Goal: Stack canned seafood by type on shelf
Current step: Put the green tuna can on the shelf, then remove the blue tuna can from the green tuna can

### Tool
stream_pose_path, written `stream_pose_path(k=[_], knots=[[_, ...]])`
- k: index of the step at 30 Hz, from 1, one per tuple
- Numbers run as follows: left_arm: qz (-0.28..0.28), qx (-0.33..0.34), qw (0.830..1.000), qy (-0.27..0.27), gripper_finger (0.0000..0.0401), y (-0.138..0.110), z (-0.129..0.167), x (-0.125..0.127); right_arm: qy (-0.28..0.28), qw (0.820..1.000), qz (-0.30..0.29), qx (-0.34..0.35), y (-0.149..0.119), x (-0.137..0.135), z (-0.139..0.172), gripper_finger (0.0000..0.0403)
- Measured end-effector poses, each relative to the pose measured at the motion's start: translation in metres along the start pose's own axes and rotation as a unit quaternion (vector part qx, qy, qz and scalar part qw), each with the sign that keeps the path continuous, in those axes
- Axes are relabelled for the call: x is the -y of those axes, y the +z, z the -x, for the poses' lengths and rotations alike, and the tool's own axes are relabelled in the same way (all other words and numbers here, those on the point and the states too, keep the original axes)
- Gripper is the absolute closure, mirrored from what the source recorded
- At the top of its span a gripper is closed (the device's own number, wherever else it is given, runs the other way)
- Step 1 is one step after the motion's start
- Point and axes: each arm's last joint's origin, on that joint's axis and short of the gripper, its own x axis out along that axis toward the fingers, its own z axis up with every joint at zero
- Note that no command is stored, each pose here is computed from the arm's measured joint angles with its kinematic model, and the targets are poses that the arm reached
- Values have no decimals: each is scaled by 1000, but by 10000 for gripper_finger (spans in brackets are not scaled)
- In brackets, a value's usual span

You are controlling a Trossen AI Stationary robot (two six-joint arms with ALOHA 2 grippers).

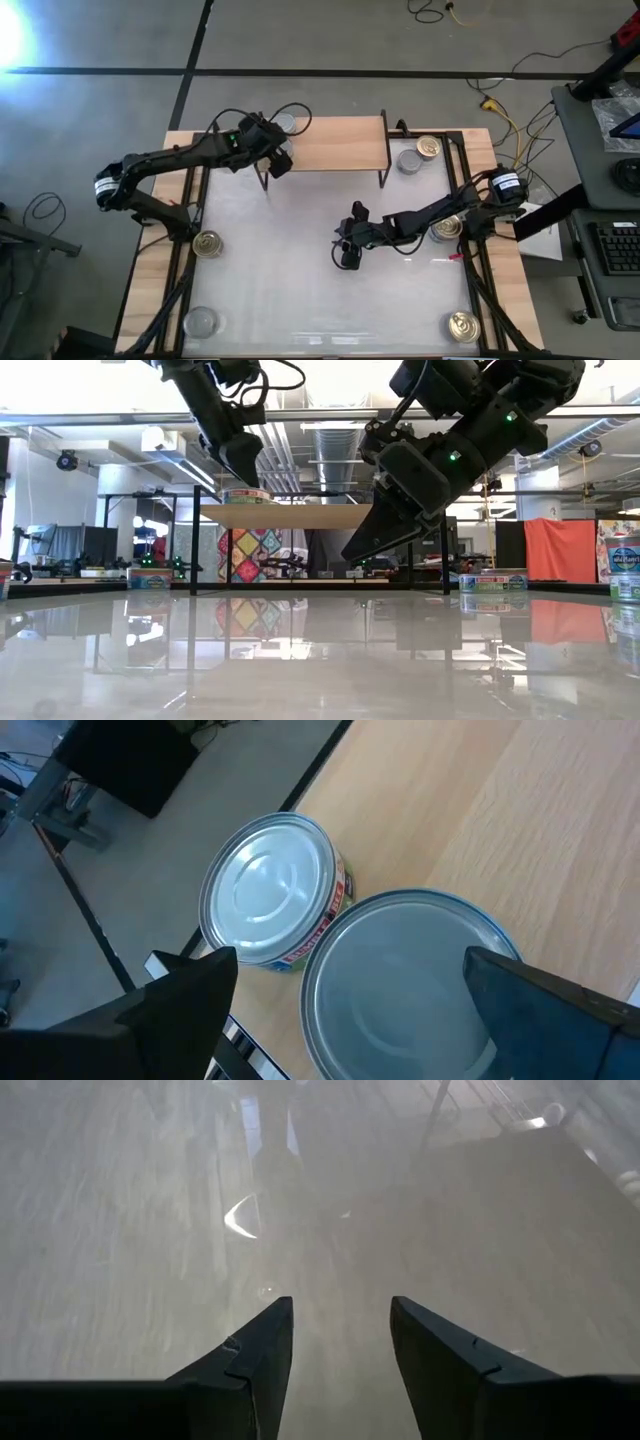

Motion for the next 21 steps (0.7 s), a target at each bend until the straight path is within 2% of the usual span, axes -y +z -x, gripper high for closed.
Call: stream_pose_path(k=[5,7,10,15,18,21], knots=[[2,4,1000,-1,29,0,1,-1,0,1000,0,0,0,0,0,253],[6,11,1000,-16,29,1,4,-1,2,1000,-11,5,1,0,1,255],[36,39,995,-80,29,3,15,-3,4,999,-33,15,10,1,8,258],[82,106,975,-179,29,7,51,-5,-2,999,-29,33,40,6,41,259],[87,141,963,-214,29,4,75,0,-45,999,-7,28,53,13,68,258],[83,175,949,-250,29,-5,92,14,-127,992,-3,8,54,23,92,264]])
